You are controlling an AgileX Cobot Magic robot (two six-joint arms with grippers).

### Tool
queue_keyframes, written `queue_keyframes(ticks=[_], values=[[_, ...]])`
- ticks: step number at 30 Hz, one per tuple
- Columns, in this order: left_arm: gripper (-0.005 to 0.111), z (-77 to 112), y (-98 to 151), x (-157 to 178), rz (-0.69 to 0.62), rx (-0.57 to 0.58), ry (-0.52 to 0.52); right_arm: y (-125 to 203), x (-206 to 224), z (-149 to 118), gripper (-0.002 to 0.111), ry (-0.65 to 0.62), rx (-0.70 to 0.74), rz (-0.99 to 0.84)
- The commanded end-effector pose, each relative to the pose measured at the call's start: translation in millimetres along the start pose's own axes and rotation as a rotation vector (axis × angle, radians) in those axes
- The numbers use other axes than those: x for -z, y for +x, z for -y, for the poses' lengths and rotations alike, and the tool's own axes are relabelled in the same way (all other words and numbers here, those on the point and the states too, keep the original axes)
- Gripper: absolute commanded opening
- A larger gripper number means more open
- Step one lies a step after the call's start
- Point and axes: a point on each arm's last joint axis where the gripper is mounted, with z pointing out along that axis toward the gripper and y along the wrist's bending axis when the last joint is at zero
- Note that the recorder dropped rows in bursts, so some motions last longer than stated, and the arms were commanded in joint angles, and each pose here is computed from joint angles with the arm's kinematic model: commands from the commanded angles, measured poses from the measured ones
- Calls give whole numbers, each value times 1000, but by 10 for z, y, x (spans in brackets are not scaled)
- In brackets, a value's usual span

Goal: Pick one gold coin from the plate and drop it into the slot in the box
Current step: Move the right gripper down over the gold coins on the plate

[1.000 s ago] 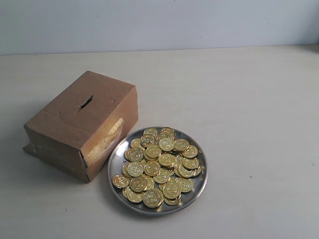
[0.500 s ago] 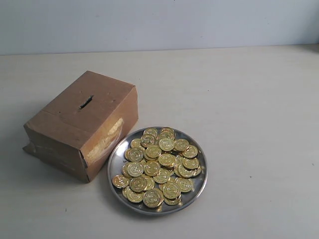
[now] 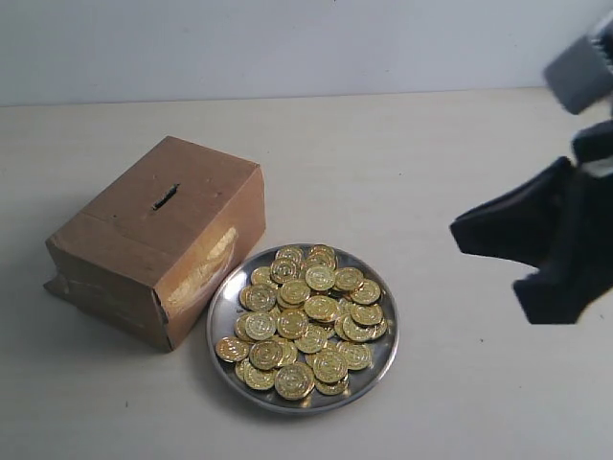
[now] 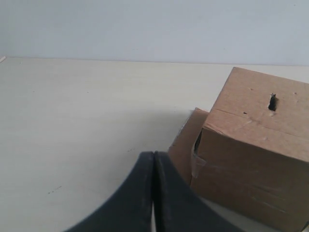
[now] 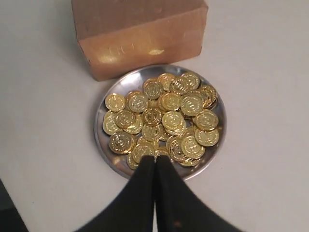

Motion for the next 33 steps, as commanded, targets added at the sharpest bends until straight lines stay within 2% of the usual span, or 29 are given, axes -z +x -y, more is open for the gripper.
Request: queue_keyframes(ticks=[1, 10, 21, 25, 30, 33], values=[[0, 0, -8, 4, 10, 8, -1, -222, -317, 121, 0, -7, 112, -130], [0, 0, -8, 4, 10, 8, -1, -433, -1024, 231, 0, 8, 267, -366], [0, 0, -8, 4, 10, 8, -1, -309, -1755, 389, 1, -58, 180, -514], [0, 0, -8, 4, 10, 8, -1, -205, -1887, 417, 13, -86, 215, -561], [0, 0, -8, 4, 10, 8, -1, -151, -1980, 415, 36, -115, 241, -571], [0, 0, -8, 4, 10, 8, -1, -152, -2028, 323, 45, -137, 324, -564]])
